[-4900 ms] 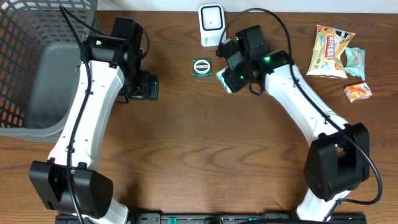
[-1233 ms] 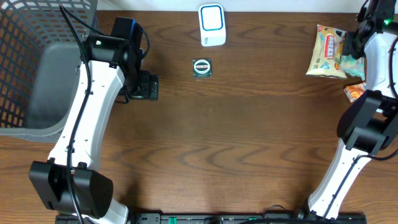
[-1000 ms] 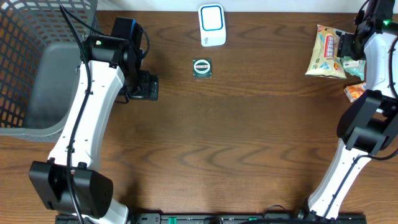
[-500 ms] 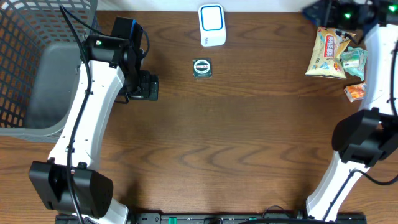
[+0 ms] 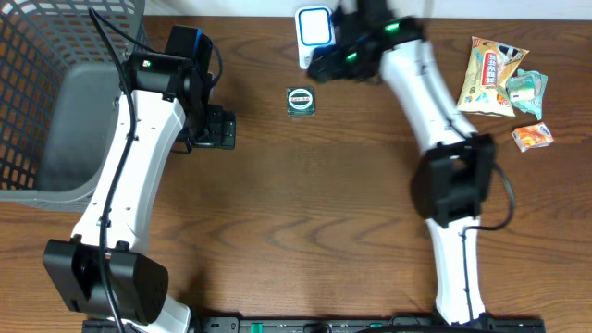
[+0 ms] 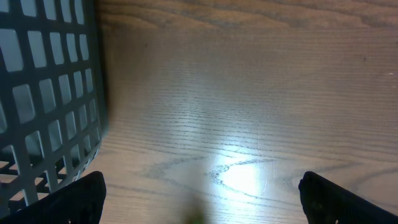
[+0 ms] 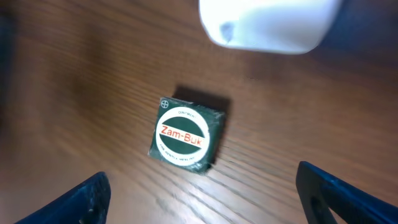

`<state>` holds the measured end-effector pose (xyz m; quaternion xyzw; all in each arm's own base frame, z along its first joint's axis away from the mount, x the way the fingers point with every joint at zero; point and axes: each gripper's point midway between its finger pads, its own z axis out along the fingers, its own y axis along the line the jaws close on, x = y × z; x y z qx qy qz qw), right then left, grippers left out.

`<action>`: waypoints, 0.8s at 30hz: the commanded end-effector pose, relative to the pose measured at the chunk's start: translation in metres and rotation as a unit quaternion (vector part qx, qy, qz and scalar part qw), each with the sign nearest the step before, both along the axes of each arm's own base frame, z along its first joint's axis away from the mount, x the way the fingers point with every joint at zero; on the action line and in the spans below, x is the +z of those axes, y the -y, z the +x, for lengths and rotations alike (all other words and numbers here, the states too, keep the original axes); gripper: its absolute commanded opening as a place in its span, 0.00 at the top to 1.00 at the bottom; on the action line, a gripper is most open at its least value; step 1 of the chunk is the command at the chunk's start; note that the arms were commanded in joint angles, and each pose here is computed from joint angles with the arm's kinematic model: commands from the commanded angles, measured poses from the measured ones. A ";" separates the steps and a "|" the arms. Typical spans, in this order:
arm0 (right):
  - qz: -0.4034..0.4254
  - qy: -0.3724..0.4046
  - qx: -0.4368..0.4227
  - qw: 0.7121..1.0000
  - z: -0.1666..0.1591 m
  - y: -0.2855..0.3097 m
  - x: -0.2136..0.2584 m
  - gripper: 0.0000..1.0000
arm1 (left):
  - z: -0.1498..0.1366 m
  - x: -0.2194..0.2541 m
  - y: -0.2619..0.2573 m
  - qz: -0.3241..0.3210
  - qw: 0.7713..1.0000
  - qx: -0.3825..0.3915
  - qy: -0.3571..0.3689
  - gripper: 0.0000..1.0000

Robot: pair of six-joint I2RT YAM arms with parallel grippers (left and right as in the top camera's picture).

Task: Scan the item barcode
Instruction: 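Move the right gripper to the green Zam-Buk tin and grasp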

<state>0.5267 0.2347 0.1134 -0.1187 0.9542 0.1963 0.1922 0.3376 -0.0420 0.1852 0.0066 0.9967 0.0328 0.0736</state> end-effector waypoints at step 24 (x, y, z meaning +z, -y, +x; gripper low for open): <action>-0.203 0.016 -0.120 0.972 -0.017 -0.037 -0.109 0.25 | 0.000 -0.001 -0.004 0.008 1.000 0.007 -0.001 0.02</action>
